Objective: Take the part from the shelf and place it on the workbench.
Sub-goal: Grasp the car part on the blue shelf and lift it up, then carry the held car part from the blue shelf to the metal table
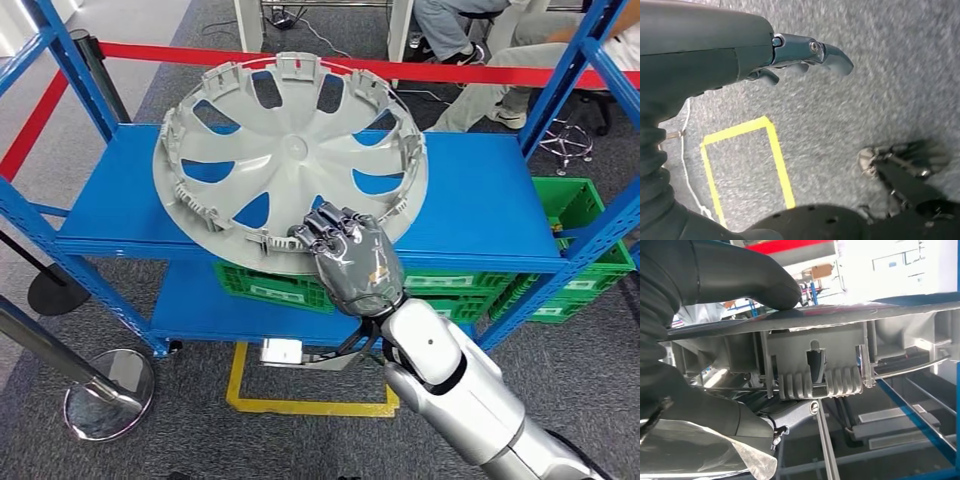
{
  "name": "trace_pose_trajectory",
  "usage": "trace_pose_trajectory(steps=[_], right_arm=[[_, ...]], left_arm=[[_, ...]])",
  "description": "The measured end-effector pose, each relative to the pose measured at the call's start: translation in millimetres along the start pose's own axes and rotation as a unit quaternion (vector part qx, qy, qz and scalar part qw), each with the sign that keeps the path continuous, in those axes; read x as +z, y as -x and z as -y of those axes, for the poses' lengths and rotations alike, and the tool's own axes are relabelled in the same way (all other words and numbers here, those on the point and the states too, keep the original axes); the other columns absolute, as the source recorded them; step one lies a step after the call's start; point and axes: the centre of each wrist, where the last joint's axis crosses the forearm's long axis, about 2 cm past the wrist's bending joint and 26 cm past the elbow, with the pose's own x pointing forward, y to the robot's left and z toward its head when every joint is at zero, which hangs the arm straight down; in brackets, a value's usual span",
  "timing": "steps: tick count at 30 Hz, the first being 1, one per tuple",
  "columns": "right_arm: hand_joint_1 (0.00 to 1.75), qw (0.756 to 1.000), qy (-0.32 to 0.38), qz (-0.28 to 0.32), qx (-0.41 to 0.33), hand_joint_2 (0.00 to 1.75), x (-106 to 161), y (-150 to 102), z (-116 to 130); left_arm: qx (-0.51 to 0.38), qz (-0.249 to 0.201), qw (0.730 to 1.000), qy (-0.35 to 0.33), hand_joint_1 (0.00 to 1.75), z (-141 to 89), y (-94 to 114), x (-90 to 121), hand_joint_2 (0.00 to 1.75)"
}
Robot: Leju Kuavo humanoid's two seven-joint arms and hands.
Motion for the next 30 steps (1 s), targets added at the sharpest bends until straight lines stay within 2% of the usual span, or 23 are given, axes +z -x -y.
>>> trace_pose_trajectory(steps=[30], right_arm=[[1.75, 0.999, -0.023, -0.010, -0.029, 1.75, 0.9, 4.0, -2.6]], left_arm=[[-0.001, 0.002, 1.000, -0.004, 0.00, -5.8, 0.2, -1.4, 1.75]])
